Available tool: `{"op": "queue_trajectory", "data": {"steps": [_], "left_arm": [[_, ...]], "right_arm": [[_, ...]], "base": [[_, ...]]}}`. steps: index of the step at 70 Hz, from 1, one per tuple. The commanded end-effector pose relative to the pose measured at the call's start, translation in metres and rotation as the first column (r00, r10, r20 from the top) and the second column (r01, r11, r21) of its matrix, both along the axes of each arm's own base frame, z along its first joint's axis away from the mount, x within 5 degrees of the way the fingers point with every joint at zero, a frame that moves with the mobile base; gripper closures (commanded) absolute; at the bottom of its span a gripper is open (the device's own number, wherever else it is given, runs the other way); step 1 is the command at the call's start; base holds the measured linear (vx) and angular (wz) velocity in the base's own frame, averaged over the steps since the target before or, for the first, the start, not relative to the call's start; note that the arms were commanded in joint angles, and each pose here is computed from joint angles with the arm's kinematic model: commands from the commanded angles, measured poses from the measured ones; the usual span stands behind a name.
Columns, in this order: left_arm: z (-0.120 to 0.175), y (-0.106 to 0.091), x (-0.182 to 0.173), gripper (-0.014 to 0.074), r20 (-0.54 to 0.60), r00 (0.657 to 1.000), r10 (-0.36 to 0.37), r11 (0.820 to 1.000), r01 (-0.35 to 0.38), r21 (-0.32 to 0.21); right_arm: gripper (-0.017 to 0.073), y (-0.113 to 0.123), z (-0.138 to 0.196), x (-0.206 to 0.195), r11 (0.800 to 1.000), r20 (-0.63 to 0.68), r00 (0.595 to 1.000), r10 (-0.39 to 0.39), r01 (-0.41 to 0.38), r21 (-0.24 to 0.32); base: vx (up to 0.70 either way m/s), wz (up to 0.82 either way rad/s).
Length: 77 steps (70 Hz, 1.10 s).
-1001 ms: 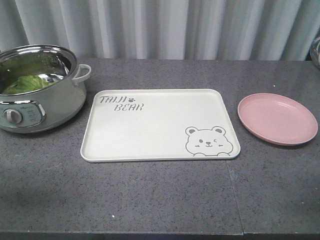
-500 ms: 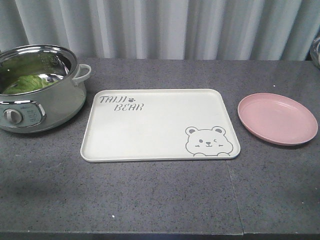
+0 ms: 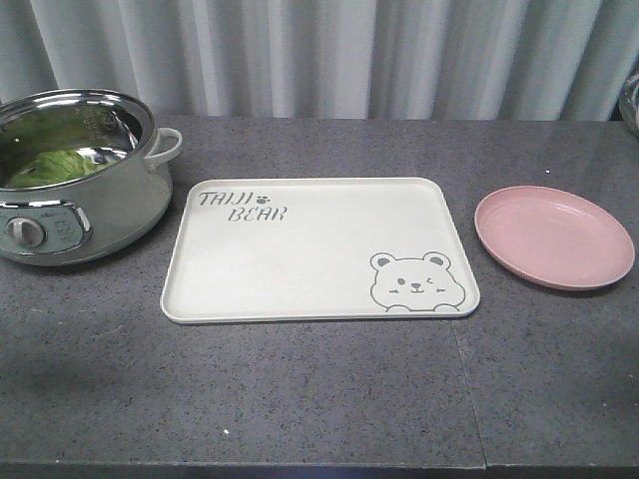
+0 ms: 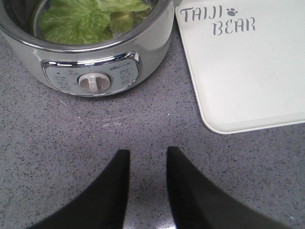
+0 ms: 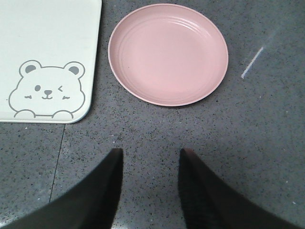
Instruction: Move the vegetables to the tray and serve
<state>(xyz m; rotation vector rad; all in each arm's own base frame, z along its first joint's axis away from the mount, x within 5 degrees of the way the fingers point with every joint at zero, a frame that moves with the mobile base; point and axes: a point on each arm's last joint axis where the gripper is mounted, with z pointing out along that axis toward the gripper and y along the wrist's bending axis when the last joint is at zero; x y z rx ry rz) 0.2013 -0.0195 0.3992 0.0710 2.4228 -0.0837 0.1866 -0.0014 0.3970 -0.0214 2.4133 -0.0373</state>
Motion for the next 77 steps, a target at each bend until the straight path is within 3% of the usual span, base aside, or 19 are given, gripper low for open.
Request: {"op": "queue_trajectory", "data": {"steps": [1,8,16,31,41,57,68,77], "left_arm": [[0.016,0.000,0.000,0.0228,0.100,0.995,0.011,1.000,-0.009,-0.018],[0.016,0.000,0.000,0.0091,0.100,0.995,0.011,1.000,-0.009,-0.018],[0.016,0.000,0.000,-0.0005,0.099,0.995,0.011,1.000,-0.009,-0.018],[0.019,0.002,0.001,-0.0013,0.117,0.993,0.010,1.000,-0.011,0.007],[0.037,0.002,0.011,-0.0010,0.165,0.986,0.017,1.000,-0.018,0.003],[0.050,-0.003,0.072,-0.0004,0.127,0.992,0.018,1.000,-0.020,0.014],[0.042,-0.007,0.130,-0.0002,0.082,0.996,0.021,1.000,-0.023,0.017],[0.027,-0.006,0.171,-0.0001,0.046,0.996,0.074,0.996,-0.076,0.037]], "right_arm": [[0.0135,-0.002,0.015,0.000,1.000,0.094,0.996,0.004,-0.002,-0.022],[0.0033,-0.002,0.016,0.000,1.000,0.102,0.995,0.004,-0.002,-0.022],[-0.0017,-0.002,0.016,0.001,1.000,0.108,0.994,0.001,0.001,-0.019],[-0.0017,-0.002,0.016,0.001,1.000,0.107,0.994,0.001,0.001,-0.019],[-0.0017,-0.002,0.016,0.001,1.000,0.107,0.994,0.002,0.000,-0.017],[-0.0017,-0.001,0.016,0.001,1.000,0.107,0.994,0.003,-0.002,-0.011],[-0.0017,-0.001,0.016,0.001,1.000,0.107,0.994,0.003,-0.002,-0.011],[-0.0017,-0.001,0.016,0.001,1.000,0.107,0.994,0.003,-0.002,-0.011]], "base": [[0.00,0.00],[0.00,0.00],[0.00,0.00],[0.00,0.00],[0.00,0.00],[0.00,0.00],[0.00,0.00],[0.00,0.00]]}}
